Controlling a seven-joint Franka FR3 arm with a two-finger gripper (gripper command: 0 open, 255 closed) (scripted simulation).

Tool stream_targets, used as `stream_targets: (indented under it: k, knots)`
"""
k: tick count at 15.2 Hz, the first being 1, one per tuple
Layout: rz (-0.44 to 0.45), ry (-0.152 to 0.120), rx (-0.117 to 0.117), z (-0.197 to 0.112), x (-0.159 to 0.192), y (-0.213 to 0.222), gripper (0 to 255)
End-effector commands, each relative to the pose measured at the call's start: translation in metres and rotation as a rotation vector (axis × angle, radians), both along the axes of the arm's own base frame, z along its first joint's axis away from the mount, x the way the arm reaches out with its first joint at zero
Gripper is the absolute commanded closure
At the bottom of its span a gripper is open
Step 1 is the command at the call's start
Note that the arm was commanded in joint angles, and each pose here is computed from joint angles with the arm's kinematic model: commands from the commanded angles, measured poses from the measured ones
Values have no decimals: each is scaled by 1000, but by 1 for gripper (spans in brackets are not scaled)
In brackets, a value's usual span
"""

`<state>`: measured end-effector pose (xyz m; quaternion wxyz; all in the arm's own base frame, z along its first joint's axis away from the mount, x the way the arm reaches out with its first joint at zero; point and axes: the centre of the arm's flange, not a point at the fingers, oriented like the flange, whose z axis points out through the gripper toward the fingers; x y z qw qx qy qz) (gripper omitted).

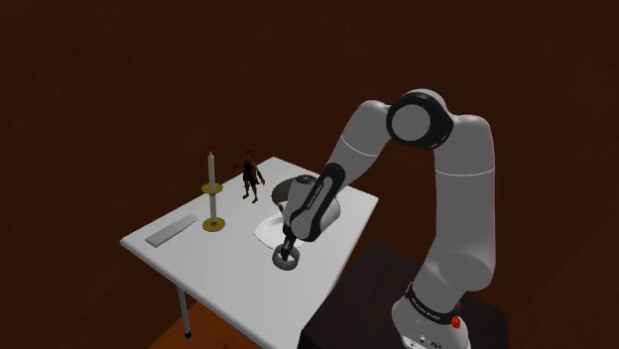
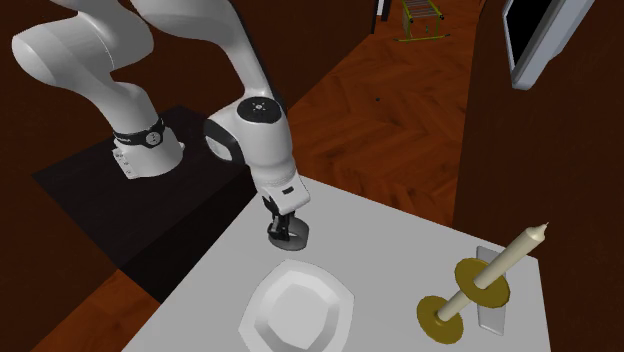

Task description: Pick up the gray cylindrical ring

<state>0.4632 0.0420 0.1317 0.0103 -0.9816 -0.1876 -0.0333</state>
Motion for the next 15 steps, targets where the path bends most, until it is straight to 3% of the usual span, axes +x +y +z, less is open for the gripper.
stream_targets:
  k: [1,15]
  knots:
    - [0,1,0,9,0,0,255]
    - [0,0,0,73,0,0,255]
